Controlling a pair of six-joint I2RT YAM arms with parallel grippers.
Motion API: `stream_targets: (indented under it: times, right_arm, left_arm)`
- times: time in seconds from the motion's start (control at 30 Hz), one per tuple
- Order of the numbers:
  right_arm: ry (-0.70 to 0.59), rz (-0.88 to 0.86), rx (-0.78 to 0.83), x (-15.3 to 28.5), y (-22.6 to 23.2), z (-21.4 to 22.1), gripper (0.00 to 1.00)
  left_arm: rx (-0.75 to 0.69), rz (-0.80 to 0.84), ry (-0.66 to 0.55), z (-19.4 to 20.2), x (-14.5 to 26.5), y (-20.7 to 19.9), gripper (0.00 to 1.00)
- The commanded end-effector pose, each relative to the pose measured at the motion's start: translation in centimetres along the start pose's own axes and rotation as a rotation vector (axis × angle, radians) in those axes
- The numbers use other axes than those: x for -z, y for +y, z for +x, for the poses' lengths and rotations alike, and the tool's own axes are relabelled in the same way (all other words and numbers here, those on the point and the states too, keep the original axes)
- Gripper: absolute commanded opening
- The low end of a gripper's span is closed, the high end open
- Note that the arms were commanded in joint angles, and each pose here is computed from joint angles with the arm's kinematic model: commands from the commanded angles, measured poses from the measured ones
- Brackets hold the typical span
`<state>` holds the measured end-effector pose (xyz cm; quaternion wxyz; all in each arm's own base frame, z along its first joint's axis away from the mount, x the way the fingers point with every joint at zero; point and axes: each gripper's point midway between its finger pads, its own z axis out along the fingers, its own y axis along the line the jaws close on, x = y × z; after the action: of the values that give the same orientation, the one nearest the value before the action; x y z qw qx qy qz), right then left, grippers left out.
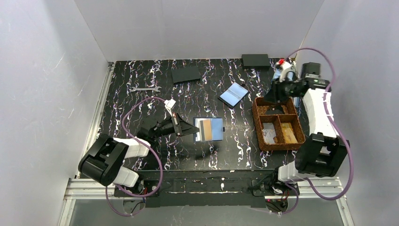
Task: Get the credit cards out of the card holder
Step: Place the credit card in the storage box, then remove the credit card from the card holder.
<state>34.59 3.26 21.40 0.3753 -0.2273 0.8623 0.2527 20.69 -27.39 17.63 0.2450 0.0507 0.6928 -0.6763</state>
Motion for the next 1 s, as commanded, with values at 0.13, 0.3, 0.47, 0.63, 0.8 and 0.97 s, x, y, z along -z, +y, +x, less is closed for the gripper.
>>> stream_targets:
  times: [0.13, 0.3, 0.47, 0.63, 0.8, 0.97]
  right_arm:
    - [-0.012, -0.513, 0.235, -2.6, 17.0, 1.1, 0.51]
    - [0.065, -0.564, 0.312, -3.7, 20.6, 3.7, 0.61]
    - [0.130, -0.502, 0.341, -5.5, 21.0, 4.5, 0.70]
    - [0.160, -0.474, 0.335, -7.1, 21.5, 4.1, 0.77]
    - [0.198, -0.492, 0.287, -8.3, 22.2, 4.6, 0.79]
    - [0.197, -0.482, 0.276, -8.7, 22.3, 4.3, 0.83]
  left_arm:
    - [-0.011, -0.007, -0.094, -1.2, -2.8, -0.6, 0.00]
    - [0.030, -0.083, -0.144, -1.3, -4.6, 0.7, 0.00]
    - [0.059, -0.139, -0.182, -1.6, -6.4, 1.3, 0.00]
    - [0.060, -0.195, -0.208, -2.1, -7.8, 1.6, 0.00]
    - [0.048, -0.231, -0.206, -2.2, -9.1, 1.6, 0.00]
    - [0.031, -0.259, -0.215, -2.3, -9.7, 1.6, 0.00]
